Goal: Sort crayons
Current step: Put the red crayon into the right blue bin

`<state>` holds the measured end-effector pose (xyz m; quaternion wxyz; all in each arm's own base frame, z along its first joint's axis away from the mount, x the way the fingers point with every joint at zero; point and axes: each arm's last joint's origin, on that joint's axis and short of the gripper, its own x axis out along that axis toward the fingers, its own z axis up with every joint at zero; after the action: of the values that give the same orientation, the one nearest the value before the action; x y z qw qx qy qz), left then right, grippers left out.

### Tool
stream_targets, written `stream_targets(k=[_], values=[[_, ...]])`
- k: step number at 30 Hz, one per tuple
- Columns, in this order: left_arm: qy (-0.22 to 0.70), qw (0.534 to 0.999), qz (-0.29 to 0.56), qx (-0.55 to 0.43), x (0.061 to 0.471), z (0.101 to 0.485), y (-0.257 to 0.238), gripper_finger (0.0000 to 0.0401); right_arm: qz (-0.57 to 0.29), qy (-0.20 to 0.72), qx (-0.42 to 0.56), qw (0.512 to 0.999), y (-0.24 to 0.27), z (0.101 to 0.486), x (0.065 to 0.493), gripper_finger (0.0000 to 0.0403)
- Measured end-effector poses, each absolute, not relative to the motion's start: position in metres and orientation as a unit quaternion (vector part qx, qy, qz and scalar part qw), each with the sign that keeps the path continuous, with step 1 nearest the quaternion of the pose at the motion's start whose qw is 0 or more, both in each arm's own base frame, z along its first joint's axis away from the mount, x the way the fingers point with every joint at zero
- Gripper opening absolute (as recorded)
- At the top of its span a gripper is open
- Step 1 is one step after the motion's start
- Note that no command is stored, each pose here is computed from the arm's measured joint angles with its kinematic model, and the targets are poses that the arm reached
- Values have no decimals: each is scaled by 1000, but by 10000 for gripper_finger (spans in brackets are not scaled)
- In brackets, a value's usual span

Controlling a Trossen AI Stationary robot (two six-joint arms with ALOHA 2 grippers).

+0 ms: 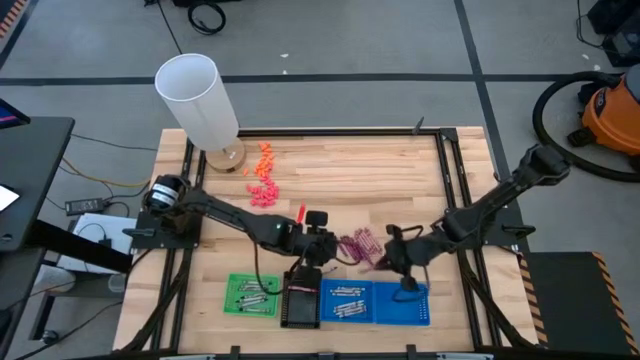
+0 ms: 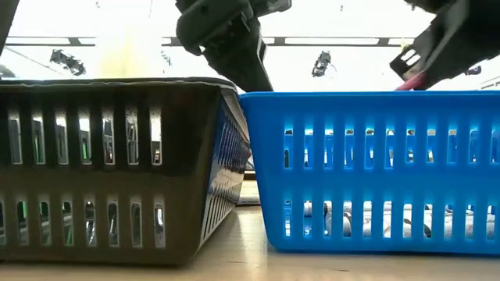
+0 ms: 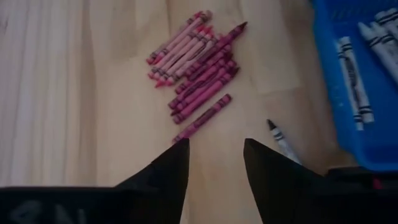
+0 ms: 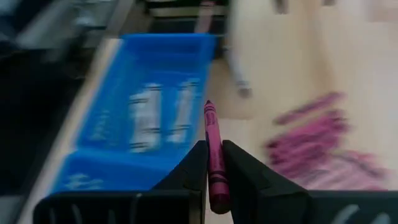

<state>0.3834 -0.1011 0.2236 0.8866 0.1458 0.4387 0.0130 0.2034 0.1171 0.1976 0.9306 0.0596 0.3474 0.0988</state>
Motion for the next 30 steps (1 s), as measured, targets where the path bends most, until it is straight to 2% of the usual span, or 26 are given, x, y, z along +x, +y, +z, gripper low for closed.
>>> stream_targets(k=[3, 11, 22, 30], values=[[429, 890, 1, 154, 383, 225, -109, 156, 140, 359, 76, 920, 125, 202, 194, 47], [419, 896, 2, 143, 383, 226, -112, 153, 184, 411, 135, 883, 141, 202, 175, 48], [419, 898, 14, 130, 386, 226, -104, 153, 164, 467, 158, 854, 158, 179, 165, 50], [406, 904, 10, 136, 392, 227, -97, 153, 163, 461, 170, 856, 158, 182, 164, 96]])
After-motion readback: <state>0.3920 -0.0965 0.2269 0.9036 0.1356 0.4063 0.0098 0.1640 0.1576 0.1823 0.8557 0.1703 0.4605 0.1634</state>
